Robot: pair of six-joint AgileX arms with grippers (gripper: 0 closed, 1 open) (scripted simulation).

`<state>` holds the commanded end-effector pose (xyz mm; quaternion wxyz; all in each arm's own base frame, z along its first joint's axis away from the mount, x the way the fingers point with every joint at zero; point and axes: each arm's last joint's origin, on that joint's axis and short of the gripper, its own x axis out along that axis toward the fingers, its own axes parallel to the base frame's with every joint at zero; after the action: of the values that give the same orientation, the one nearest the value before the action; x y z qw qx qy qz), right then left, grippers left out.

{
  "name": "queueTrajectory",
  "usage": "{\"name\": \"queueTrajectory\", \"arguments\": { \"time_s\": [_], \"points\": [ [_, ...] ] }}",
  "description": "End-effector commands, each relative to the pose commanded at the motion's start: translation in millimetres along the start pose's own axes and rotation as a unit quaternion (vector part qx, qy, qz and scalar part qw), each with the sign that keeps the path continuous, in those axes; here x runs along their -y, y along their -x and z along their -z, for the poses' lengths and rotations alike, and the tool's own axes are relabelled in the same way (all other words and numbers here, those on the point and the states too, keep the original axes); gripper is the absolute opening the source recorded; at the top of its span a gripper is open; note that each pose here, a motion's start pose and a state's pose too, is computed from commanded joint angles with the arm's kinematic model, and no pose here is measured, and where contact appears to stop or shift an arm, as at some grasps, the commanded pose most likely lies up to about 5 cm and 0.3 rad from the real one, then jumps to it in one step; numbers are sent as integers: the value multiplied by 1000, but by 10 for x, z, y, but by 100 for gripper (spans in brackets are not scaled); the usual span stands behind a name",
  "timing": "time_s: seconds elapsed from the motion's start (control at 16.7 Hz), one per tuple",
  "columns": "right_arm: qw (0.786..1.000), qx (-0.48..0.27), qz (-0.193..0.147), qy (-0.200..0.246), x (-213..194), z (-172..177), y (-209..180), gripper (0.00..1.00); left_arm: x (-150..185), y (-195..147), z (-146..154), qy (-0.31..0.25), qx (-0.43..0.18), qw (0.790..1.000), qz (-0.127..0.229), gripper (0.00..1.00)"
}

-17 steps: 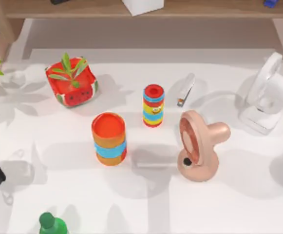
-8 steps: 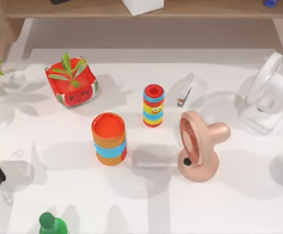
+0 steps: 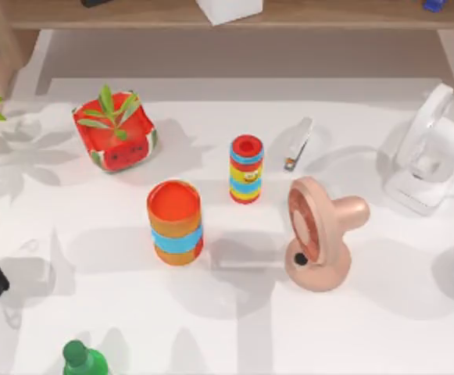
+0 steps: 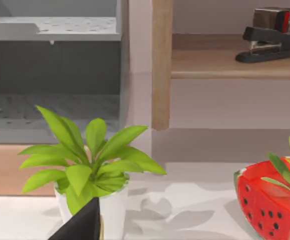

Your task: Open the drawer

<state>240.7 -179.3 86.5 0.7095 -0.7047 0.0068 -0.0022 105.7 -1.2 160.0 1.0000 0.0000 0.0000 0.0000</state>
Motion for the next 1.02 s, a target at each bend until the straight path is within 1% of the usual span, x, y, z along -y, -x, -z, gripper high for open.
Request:
{"name": "queueTrajectory", "arguments": {
  "time_s": [0.72,0.78,1.02],
  "points": [
    [1000,0,0,0,0,0,0,98,0,0,0,0,0,1000,0,100],
    [1000,0,0,0,0,0,0,100,0,0,0,0,0,1000,0,100],
    [1000,0,0,0,0,0,0,100,0,0,0,0,0,1000,0,100]
  ]
}}
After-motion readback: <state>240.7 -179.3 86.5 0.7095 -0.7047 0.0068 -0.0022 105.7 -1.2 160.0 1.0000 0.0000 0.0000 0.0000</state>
